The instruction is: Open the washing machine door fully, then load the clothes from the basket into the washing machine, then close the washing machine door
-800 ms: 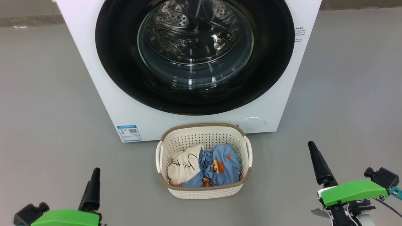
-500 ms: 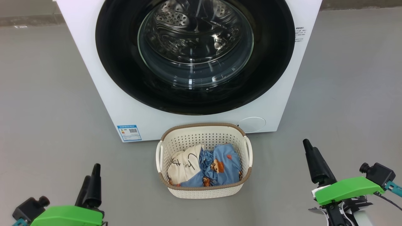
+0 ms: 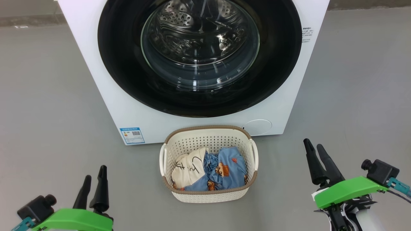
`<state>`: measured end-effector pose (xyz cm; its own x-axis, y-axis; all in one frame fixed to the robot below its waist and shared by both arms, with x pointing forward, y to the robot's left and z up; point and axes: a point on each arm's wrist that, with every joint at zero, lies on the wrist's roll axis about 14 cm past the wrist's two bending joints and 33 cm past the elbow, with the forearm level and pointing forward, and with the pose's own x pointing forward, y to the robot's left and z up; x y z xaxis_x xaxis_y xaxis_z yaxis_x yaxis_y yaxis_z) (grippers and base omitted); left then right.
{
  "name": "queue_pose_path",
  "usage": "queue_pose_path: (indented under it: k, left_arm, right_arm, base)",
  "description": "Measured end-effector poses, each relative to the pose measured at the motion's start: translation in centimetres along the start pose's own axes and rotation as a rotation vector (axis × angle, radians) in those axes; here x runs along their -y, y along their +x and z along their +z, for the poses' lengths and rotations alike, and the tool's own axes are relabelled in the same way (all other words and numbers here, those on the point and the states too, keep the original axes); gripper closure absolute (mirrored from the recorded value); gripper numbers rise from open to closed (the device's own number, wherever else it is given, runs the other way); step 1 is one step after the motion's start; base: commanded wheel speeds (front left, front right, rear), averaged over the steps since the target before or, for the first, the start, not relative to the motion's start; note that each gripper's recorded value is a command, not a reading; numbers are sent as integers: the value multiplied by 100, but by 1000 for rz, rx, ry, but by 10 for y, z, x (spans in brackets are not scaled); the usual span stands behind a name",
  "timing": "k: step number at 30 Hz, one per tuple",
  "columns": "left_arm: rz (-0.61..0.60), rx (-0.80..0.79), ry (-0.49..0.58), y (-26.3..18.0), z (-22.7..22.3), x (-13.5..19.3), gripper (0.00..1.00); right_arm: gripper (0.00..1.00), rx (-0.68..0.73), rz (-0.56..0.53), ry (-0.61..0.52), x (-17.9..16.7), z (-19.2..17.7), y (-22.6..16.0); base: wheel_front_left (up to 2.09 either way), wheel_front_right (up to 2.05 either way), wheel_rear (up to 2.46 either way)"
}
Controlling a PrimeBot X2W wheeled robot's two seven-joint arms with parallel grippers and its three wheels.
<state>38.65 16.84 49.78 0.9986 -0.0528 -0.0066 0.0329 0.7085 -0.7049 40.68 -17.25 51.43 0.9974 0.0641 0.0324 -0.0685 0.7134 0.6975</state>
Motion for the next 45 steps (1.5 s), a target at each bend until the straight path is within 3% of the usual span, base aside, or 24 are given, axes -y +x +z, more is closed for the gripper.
queue_pose_path:
  k: [45]
  left_arm:
    - [-168, 50, 584, 2, 3, 28, 0]
  right_arm:
    - [0, 41, 191, -543, -40, 1, 14]
  base:
    - [0, 0, 0]
